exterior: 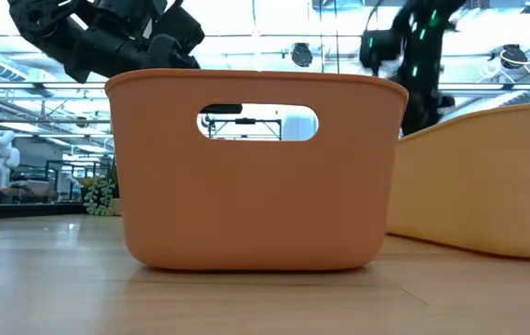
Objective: Sort batteries
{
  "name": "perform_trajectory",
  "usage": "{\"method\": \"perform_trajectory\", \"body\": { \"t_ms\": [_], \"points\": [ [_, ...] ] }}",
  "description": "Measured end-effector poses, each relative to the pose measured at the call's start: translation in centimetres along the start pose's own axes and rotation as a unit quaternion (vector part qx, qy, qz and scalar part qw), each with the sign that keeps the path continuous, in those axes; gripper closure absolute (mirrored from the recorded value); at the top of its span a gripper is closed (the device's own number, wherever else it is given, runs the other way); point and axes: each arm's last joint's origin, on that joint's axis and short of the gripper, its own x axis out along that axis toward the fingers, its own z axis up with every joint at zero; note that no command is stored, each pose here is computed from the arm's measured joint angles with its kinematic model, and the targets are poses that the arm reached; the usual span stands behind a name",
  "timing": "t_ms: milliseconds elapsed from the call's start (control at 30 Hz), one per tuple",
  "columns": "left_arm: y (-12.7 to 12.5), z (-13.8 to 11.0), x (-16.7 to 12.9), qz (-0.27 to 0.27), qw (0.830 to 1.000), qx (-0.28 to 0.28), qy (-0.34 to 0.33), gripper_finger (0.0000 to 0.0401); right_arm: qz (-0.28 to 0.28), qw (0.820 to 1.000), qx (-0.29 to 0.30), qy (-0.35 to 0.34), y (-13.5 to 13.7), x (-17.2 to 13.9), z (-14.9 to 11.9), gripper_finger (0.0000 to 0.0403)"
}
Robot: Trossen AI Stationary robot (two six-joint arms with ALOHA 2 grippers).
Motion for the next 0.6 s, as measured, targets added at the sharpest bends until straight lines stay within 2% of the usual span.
{"method": "perform_trajectory", "body": {
  "t_ms": [200, 433, 600],
  "points": [
    [0.0, 0.0, 0.0, 0.0, 1.0, -0.011, 0.0, 0.0288, -0.055, 0.99, 0.075, 0.104, -3.1, 6.3, 1.4, 0.0226],
    [0.0, -0.2, 0.0, -0.002, 1.0, -0.008, 0.011, 0.0288, -0.068, 0.976, 0.033, 0.207, -4.4, 11.2, 1.8, 0.0227],
    [0.0, -0.3, 0.0, -0.002, 1.0, -0.008, 0.015, 0.0288, -0.074, 0.963, 0.02, 0.258, -6.0, 12.3, 1.3, 0.0227]
  ]
}}
